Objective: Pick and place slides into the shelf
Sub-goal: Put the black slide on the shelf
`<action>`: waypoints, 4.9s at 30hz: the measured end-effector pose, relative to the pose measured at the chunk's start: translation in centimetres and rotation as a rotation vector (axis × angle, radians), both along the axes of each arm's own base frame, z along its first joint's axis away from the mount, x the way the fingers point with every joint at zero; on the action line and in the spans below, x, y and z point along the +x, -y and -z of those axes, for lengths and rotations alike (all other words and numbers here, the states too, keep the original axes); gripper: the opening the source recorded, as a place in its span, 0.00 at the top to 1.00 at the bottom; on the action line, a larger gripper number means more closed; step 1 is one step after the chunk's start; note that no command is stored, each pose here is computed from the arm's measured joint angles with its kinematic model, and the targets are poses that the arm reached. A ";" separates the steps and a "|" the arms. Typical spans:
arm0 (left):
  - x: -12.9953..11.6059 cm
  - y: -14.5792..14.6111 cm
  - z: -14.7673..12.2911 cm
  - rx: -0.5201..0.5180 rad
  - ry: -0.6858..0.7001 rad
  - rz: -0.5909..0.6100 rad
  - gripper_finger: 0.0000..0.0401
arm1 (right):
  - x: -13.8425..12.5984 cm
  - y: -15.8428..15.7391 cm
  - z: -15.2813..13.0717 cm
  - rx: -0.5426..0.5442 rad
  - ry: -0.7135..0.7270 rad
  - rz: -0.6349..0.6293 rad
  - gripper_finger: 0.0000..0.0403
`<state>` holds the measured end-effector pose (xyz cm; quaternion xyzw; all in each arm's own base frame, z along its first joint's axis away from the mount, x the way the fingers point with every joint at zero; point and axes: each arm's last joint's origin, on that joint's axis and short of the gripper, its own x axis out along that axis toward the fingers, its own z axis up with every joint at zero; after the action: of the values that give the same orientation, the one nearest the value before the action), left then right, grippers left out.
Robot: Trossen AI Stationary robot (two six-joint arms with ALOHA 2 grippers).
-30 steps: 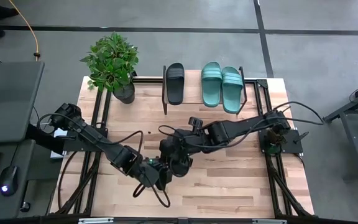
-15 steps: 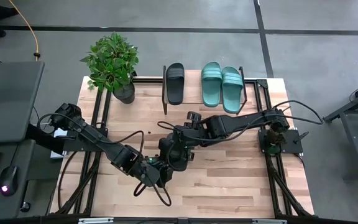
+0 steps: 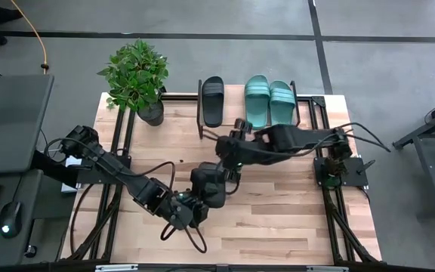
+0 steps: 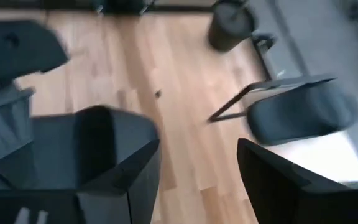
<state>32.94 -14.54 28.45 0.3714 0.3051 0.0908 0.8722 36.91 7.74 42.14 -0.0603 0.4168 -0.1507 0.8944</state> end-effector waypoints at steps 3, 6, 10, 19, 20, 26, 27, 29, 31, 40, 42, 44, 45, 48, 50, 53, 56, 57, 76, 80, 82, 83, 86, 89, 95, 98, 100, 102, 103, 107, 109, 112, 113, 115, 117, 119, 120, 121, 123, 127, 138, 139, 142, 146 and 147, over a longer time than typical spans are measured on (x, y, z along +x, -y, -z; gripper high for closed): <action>-0.4 0.6 -0.1 0.062 0.010 -0.016 0.85 | -1.3 0.3 -1.2 -0.050 0.065 0.031 0.50; -0.9 1.4 -0.2 0.135 0.025 -0.041 0.82 | -2.4 0.7 -2.2 -0.065 0.093 0.049 0.50; -1.4 2.0 -0.4 0.225 0.028 -0.060 0.80 | -2.6 0.9 -2.4 -0.042 0.111 0.080 0.50; -0.7 0.4 -0.3 0.356 -0.035 -0.089 0.80 | -2.4 0.8 -1.6 -0.046 0.053 0.053 0.50; -0.6 0.0 -0.3 0.373 -0.050 -0.093 0.79 | -2.4 0.8 -1.6 -0.056 0.047 0.056 0.50; 0.7 -3.2 -0.2 0.428 -0.114 -0.153 0.79 | -2.6 1.2 -1.8 -0.186 0.056 0.112 0.50; 0.9 -3.8 -0.2 0.430 -0.121 -0.161 0.79 | -2.7 1.3 -1.9 -0.209 0.062 0.126 0.50; 1.3 -4.8 -0.3 0.437 -0.139 -0.168 0.79 | -3.3 1.6 -2.6 -0.250 0.086 0.169 0.50; 1.7 -5.8 -0.4 0.444 -0.145 -0.176 0.79 | -4.0 2.0 -3.6 -0.271 0.130 0.208 0.50; 3.4 -9.4 -1.3 0.463 -0.132 -0.140 0.79 | -8.4 3.9 -8.8 -0.154 0.335 0.175 0.50; 3.8 -10.3 -1.5 0.455 -0.110 -0.124 0.79 | -9.1 4.3 -9.4 -0.122 0.357 0.141 0.50; 4.1 -11.3 -1.8 0.452 -0.095 -0.112 0.79 | -9.7 4.7 -9.8 -0.094 0.370 0.123 0.50; 4.2 -11.8 -1.9 0.455 -0.090 -0.113 0.79 | -10.0 4.8 -10.0 -0.086 0.375 0.118 0.50; 4.5 -13.3 -2.2 0.462 -0.069 -0.134 0.79 | -10.5 4.9 -10.3 -0.083 0.380 0.099 0.50; 4.6 -14.3 -2.4 0.462 -0.058 -0.149 0.79 | -10.5 4.9 -10.3 -0.081 0.377 0.085 0.50; 4.8 -15.5 -2.7 0.455 -0.032 -0.157 0.79 | -10.5 4.8 -10.3 -0.083 0.372 0.083 0.50; 4.9 -16.4 -2.8 0.438 -0.007 -0.144 0.79 | -10.5 4.8 -10.2 -0.081 0.368 0.080 0.50; 4.9 -16.7 -2.9 0.433 0.000 -0.140 0.79 | -10.5 4.8 -10.2 -0.081 0.366 0.080 0.50; 4.5 -23.1 -3.7 0.397 0.097 -0.128 0.79 | -10.4 5.0 -10.4 -0.146 0.354 0.042 0.50; 4.4 -24.3 -3.8 0.390 0.119 -0.121 0.79 | -10.4 5.3 -10.4 -0.158 0.348 0.045 0.50; 4.3 -25.0 -3.8 0.389 0.125 -0.130 0.79 | -10.4 5.5 -10.4 -0.168 0.343 0.045 0.50; 4.4 -25.3 -3.7 0.391 0.131 -0.135 0.79 | -10.4 5.6 -10.4 -0.168 0.342 0.049 0.50; 4.1 -26.4 -3.5 0.384 0.126 -0.136 0.79 | -10.3 5.9 -10.4 -0.166 0.341 0.053 0.50; 4.3 -27.2 -3.3 0.380 0.140 -0.125 0.79 | -10.3 5.9 -10.4 -0.173 0.333 0.037 0.50; 4.3 -28.4 -2.6 0.378 0.132 -0.143 0.79 | -10.3 6.0 -10.4 -0.188 0.324 0.015 0.50; 4.5 -28.8 -2.5 0.376 0.147 -0.128 0.79 | -10.3 6.0 -10.4 -0.190 0.322 0.013 0.50; 4.6 -28.8 -2.3 0.373 0.149 -0.123 0.79 | -10.2 6.0 -10.3 -0.185 0.322 0.007 0.50; 4.7 -28.9 -2.1 0.375 0.141 -0.119 0.79 | -10.2 5.9 -10.3 -0.176 0.322 -0.004 0.50; 4.8 -28.9 -2.0 0.378 0.151 -0.120 0.79 | -10.2 5.9 -10.3 -0.174 0.322 -0.007 0.50; 5.0 -28.9 -1.8 0.377 0.151 -0.117 0.79 | -10.2 5.9 -10.3 -0.174 0.320 -0.007 0.50; 5.1 -29.0 -1.8 0.378 0.156 -0.118 0.79 | -10.3 5.9 -10.2 -0.171 0.313 -0.005 0.50; 5.1 -29.0 -1.6 0.375 0.145 -0.118 0.79 | -10.3 5.9 -10.2 -0.170 0.308 -0.004 0.50; 5.1 -29.0 -1.6 0.376 0.147 -0.118 0.79 | -10.3 5.9 -10.2 -0.170 0.308 -0.004 0.50; 5.1 -29.0 -1.7 0.376 0.150 -0.119 0.79 | -10.3 5.9 -10.2 -0.170 0.308 -0.004 0.50; 5.1 -29.0 -1.7 0.376 0.150 -0.119 0.79 | -10.3 5.9 -10.2 -0.170 0.308 -0.004 0.50; 4.9 -29.4 -1.7 0.378 0.152 -0.130 0.79 | -10.3 5.9 -10.2 -0.170 0.307 -0.004 0.50; 4.9 -29.5 -1.7 0.378 0.150 -0.131 0.79 | -10.3 5.9 -10.2 -0.170 0.307 -0.004 0.50; 4.8 -29.7 -1.6 0.377 0.144 -0.137 0.79 | -10.3 5.9 -10.2 -0.170 0.307 -0.004 0.50; 4.7 -30.4 -1.3 0.364 0.145 -0.156 0.79 | -10.3 5.9 -10.2 -0.169 0.307 -0.005 0.50; 4.4 -31.3 -1.1 0.341 0.144 -0.180 0.79 | -10.3 5.8 -10.2 -0.140 0.307 -0.038 0.50; 4.1 -32.0 -1.1 0.280 0.188 -0.154 0.79 | -10.2 5.7 -10.1 -0.108 0.308 -0.074 0.50; 4.0 -32.2 -1.1 0.276 0.190 -0.160 0.79 | -10.2 5.7 -10.1 -0.108 0.308 -0.074 0.50; 3.9 -32.3 -1.1 0.266 0.193 -0.162 0.79 | -10.2 5.7 -10.1 -0.106 0.308 -0.075 0.50; 3.8 -32.7 -1.1 0.230 0.209 -0.147 0.79 | -10.2 5.6 -10.1 -0.095 0.308 -0.088 0.50; 3.8 -32.7 -1.1 0.225 0.212 -0.144 0.79 | -10.2 5.6 -10.1 -0.095 0.309 -0.088 0.50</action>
<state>36.70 18.18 29.50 0.4321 0.2253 0.2253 0.8437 26.70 2.12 52.25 -0.0969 0.2639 -0.1382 0.9497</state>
